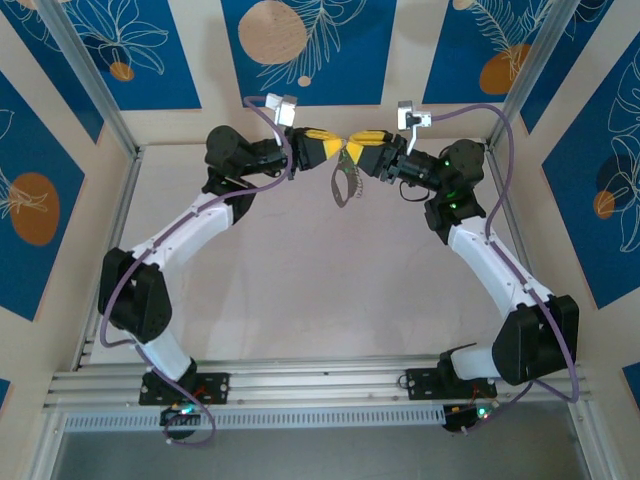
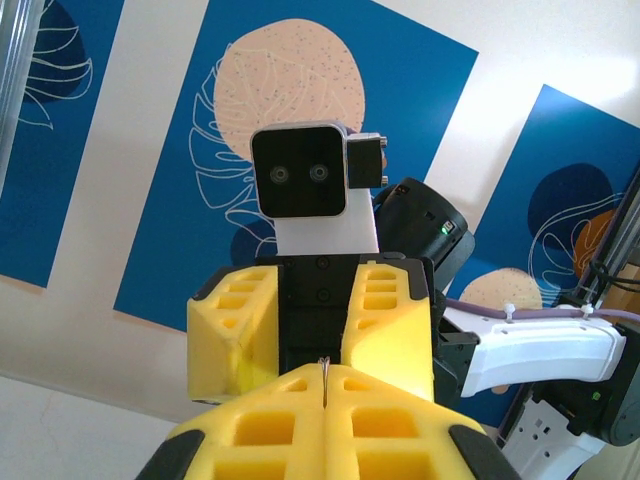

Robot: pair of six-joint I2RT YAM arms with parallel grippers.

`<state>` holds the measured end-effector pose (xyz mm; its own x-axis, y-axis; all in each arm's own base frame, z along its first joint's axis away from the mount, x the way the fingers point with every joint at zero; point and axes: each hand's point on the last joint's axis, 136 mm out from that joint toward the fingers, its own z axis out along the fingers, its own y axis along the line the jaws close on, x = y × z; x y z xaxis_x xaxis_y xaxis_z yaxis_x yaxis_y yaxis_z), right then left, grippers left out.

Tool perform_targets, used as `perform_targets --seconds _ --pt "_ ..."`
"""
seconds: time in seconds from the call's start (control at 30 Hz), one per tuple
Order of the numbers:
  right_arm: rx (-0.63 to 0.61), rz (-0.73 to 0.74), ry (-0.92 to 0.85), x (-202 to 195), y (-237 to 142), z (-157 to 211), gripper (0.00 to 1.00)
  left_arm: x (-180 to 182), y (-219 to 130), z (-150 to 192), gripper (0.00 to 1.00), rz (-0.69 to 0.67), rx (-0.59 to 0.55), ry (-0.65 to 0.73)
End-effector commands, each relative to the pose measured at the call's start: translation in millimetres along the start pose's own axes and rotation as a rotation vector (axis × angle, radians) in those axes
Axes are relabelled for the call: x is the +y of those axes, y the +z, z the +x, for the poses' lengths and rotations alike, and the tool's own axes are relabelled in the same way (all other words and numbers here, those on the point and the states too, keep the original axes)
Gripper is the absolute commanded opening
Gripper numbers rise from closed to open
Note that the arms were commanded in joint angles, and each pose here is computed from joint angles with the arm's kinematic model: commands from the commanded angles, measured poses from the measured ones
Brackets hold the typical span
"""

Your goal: Put the keys on the keyring

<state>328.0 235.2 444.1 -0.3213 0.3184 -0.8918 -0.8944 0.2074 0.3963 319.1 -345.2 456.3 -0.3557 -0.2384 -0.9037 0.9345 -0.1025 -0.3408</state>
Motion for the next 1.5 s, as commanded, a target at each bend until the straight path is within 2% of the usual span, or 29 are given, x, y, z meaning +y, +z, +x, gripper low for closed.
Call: perform_targets --seconds 0.0,0.1,0.27,0.33,0.5,0.53,0.67,0.77,1.13,1.47 --pt "-0.004 -0.023 -0.020 5 3 -2 0.35 -12 4 -13 0.00 0.029 -0.037 0.058" --pt "0.001 -0.018 -0.015 3 4 -1 0.27 -12 5 -12 0.00 0.030 -0.035 0.056" --pt "0.006 -0.018 -0.019 2 4 -1 0.06 -13 7 -12 0.00 0.037 -0.029 0.057" --pt "0.013 -0.024 -0.022 4 5 -2 0.00 -14 7 -12 0.00 0.041 -0.026 0.056" --pt "0.044 -0.008 -0.038 4 3 -2 0.00 -12 8 -9 0.00 0.037 -0.011 0.048" --pt "0.056 0.001 -0.046 3 2 -3 0.00 -11 7 -9 0.03 0.031 -0.006 0.052" --pt "0.135 0.035 -0.065 2 -6 -5 0.00 -4 -1 -10 0.28 -0.010 0.013 0.072" --pt "0.213 0.046 -0.070 2 -12 -2 0.00 2 -9 -11 0.40 -0.042 0.026 0.084" --pt "0.391 0.023 -0.058 8 -23 7 0.00 15 -19 2 0.49 -0.101 0.171 0.126" --pt "0.429 -0.017 -0.027 7 -19 15 0.00 7 -16 5 0.52 -0.032 0.228 0.105"
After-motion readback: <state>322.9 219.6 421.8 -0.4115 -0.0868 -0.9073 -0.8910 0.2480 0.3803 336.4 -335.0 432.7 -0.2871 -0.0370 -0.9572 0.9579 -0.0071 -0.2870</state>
